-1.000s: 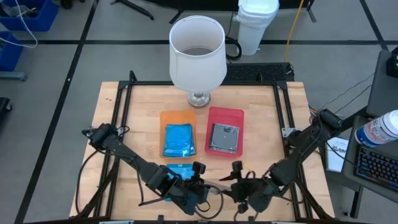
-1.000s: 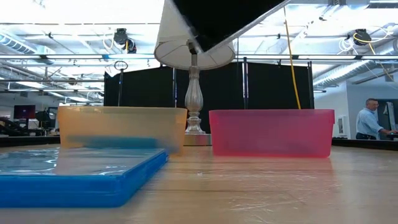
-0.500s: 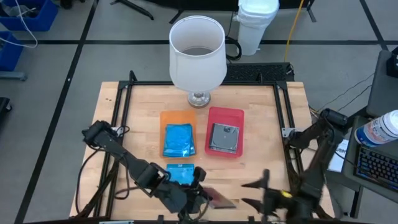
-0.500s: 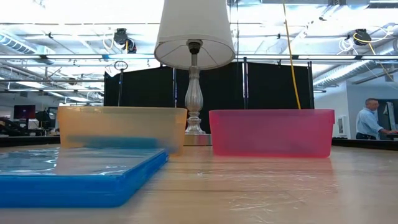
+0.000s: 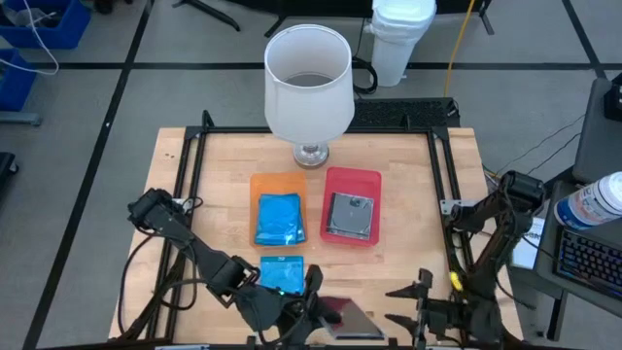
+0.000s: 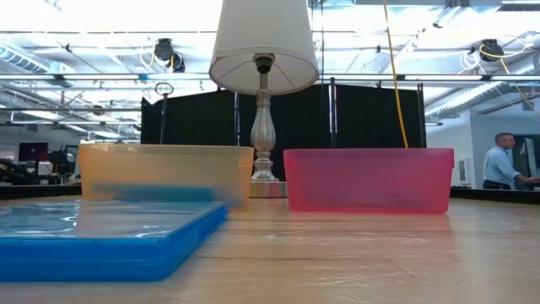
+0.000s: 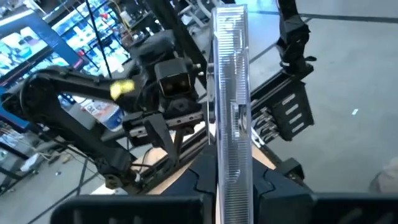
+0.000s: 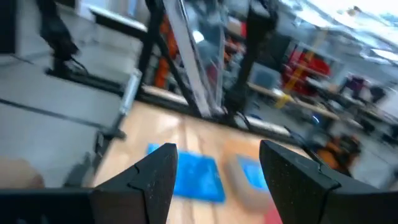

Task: Pick & place jewel cases by type
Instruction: Put the black CD case into the red bin

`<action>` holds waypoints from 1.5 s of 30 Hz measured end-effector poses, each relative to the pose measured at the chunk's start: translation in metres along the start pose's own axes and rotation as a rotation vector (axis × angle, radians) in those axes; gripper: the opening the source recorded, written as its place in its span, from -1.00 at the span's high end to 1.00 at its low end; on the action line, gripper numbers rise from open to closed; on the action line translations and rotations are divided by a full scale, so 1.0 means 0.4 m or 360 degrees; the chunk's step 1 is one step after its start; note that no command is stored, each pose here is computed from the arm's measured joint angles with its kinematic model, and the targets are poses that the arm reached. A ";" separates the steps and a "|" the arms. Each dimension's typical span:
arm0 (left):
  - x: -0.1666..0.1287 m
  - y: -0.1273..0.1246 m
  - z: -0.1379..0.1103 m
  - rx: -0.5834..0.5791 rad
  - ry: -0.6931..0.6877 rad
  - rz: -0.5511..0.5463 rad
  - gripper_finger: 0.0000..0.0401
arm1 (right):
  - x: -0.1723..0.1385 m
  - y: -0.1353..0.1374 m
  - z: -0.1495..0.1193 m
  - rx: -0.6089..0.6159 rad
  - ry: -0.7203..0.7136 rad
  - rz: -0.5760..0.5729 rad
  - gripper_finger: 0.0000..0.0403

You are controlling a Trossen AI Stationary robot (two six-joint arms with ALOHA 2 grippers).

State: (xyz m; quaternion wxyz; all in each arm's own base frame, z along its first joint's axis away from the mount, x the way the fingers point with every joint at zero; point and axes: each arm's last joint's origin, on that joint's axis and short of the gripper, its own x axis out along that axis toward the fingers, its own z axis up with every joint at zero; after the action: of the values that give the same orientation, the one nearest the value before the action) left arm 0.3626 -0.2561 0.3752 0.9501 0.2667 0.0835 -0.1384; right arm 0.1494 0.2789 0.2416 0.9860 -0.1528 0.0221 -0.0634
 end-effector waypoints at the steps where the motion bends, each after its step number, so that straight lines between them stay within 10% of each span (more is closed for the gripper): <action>1: 0.002 0.006 -0.002 0.0005 0.0004 0.0008 0.86 | 0.008 -0.008 0.003 -0.0005 -0.0045 0.0022 -0.08; 17: 0.037 0.078 -0.052 0.0008 0.0156 0.0156 0.86 | 0.109 -0.076 0.025 -0.0188 -0.0349 0.0051 -0.05; 31: 0.039 0.073 -0.063 0.0021 0.0210 0.0131 0.80 | 0.142 -0.093 0.026 -0.0256 -0.0404 0.0055 0.93; 45: 0.028 0.055 -0.082 0.0014 0.0377 0.0101 0.58 | 0.115 -0.083 0.008 -0.0385 -0.0101 -0.0216 0.96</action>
State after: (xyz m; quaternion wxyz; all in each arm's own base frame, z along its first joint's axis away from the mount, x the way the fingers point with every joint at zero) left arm 0.3771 -0.2232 0.3557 0.9363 0.2879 0.1860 -0.0762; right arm 0.1911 0.2425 0.2535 0.9540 -0.2737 -0.0120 -0.1220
